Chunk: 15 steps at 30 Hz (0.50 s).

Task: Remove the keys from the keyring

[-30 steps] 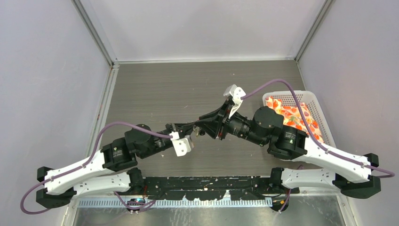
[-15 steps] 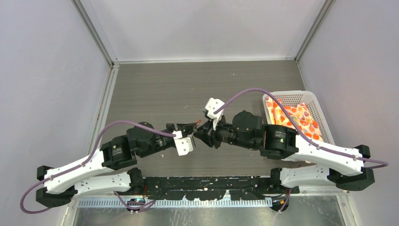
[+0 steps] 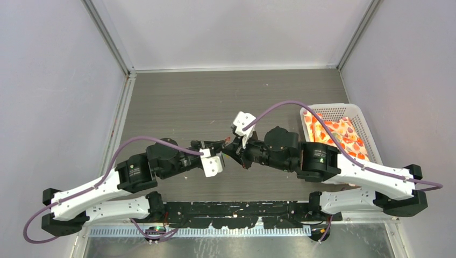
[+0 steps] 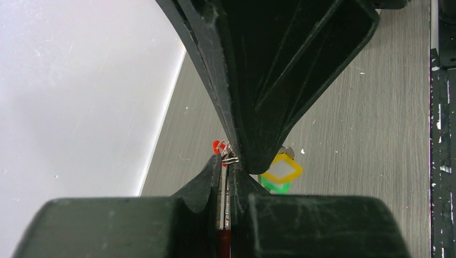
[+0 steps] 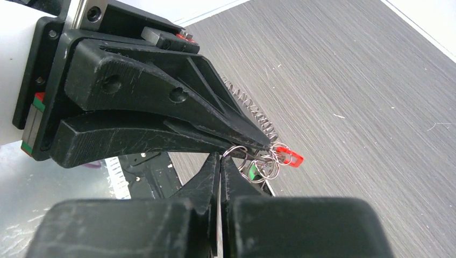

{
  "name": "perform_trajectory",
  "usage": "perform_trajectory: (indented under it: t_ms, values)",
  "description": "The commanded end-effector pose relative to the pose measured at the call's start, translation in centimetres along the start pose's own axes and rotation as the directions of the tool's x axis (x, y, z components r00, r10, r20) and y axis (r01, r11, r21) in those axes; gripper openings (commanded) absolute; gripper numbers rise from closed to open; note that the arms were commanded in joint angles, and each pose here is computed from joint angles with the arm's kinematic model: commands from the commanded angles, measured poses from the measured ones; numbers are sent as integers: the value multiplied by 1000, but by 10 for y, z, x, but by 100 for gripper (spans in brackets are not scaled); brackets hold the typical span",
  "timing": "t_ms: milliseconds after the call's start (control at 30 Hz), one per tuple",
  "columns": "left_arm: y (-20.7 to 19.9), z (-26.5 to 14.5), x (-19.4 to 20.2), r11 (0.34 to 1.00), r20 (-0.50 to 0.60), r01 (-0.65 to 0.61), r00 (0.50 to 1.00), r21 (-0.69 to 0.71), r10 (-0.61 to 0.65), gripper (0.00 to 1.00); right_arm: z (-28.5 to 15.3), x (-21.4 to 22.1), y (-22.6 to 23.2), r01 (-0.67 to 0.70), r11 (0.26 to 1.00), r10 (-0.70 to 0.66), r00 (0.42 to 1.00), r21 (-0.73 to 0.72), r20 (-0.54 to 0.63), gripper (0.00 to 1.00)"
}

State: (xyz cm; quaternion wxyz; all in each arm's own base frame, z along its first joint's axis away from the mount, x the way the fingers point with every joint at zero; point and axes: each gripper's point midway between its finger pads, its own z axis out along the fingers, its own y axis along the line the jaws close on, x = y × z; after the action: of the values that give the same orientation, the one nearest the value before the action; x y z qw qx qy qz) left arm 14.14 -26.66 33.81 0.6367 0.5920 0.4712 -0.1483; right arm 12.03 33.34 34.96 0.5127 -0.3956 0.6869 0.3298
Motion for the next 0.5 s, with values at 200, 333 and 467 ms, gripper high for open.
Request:
perform_trajectory:
  t_ms: [200, 333, 467]
  values:
    - [24, -13, -35, 998, 120, 17, 993, -64, -9, 0, -18, -26, -12, 8, 999, -11, 995, 41, 96, 1]
    - [25, -18, -41, 997, 152, 29, 988, -69, -19, 0, -27, -33, -13, -7, 999, 2, 989, 38, 145, 1]
    - [27, -21, -44, 997, 166, 37, 986, -74, -24, 0, -32, -43, -11, -44, 999, 40, 975, 12, 216, 1]
